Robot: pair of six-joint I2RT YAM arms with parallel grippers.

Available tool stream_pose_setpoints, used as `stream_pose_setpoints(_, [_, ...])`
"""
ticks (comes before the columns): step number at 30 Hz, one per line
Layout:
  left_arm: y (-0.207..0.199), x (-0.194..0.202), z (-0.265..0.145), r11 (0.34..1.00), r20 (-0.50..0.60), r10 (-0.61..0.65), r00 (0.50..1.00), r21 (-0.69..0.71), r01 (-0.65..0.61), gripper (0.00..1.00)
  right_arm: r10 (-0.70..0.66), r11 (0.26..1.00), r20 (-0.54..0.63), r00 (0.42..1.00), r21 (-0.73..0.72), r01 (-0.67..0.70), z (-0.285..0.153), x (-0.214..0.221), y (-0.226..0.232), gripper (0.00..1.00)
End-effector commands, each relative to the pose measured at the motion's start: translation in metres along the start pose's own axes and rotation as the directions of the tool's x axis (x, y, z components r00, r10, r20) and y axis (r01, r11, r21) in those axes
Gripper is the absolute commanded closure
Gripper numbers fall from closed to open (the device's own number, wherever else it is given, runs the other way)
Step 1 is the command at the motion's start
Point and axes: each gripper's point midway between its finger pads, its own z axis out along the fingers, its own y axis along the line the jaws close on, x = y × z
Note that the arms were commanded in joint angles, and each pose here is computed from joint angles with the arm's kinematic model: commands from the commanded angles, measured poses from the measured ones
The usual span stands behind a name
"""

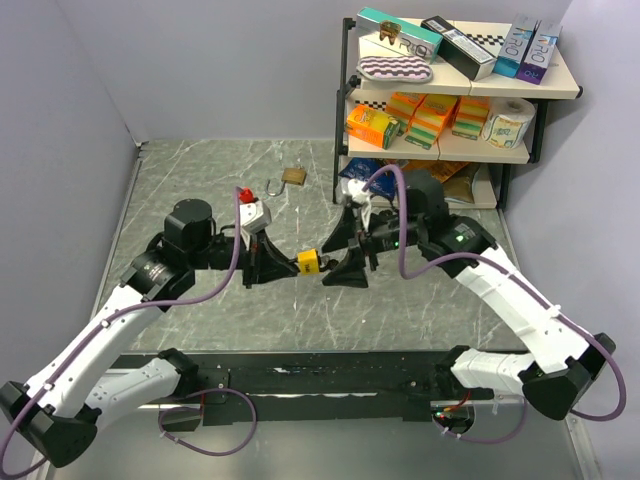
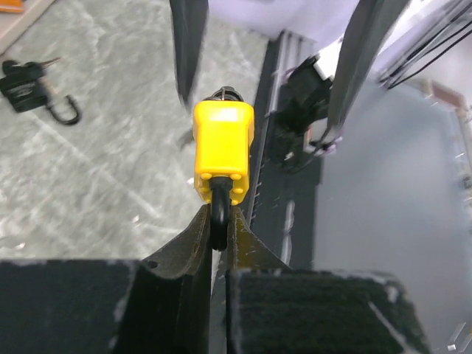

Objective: Lock with the key
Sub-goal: Lock the lock.

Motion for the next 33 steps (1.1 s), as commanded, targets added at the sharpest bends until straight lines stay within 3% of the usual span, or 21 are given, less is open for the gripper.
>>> stream_pose_setpoints(1, [-0.011,-0.007,-0.014,0.987,0.013,0.155,0.988,0.033,-0.155,0.99,-0.109,0.990,0.041,0.993,0.092,0.105,-0.026,-0.026,-0.001,0.10])
stream_pose_setpoints(7, [-0.019,-0.003,-0.015,0.984,0.006,0.160,0.987,0.080,-0.160,0.99,-0.141,0.986,-0.002,0.990,0.083,0.141,-0.030,-0.014,0.001,0.10])
stream_pose_setpoints(15, [-0.023,-0.007,-0.012,0.980,0.002,0.152,0.988,0.130,-0.151,0.99,-0.145,0.989,-0.015,0.989,0.026,0.146,-0.021,-0.009,-0.001,0.33])
stream_pose_setpoints(27, [-0.022,-0.008,-0.011,0.980,0.001,0.151,0.989,0.132,-0.150,0.99,-0.137,0.990,-0.057,0.989,-0.051,0.134,0.000,0.007,0.007,0.45])
stream_pose_setpoints(33, [-0.023,-0.007,-0.012,0.979,0.000,0.159,0.987,0.131,-0.158,0.99,-0.133,0.991,-0.074,0.988,-0.042,0.130,0.005,0.009,0.000,0.66])
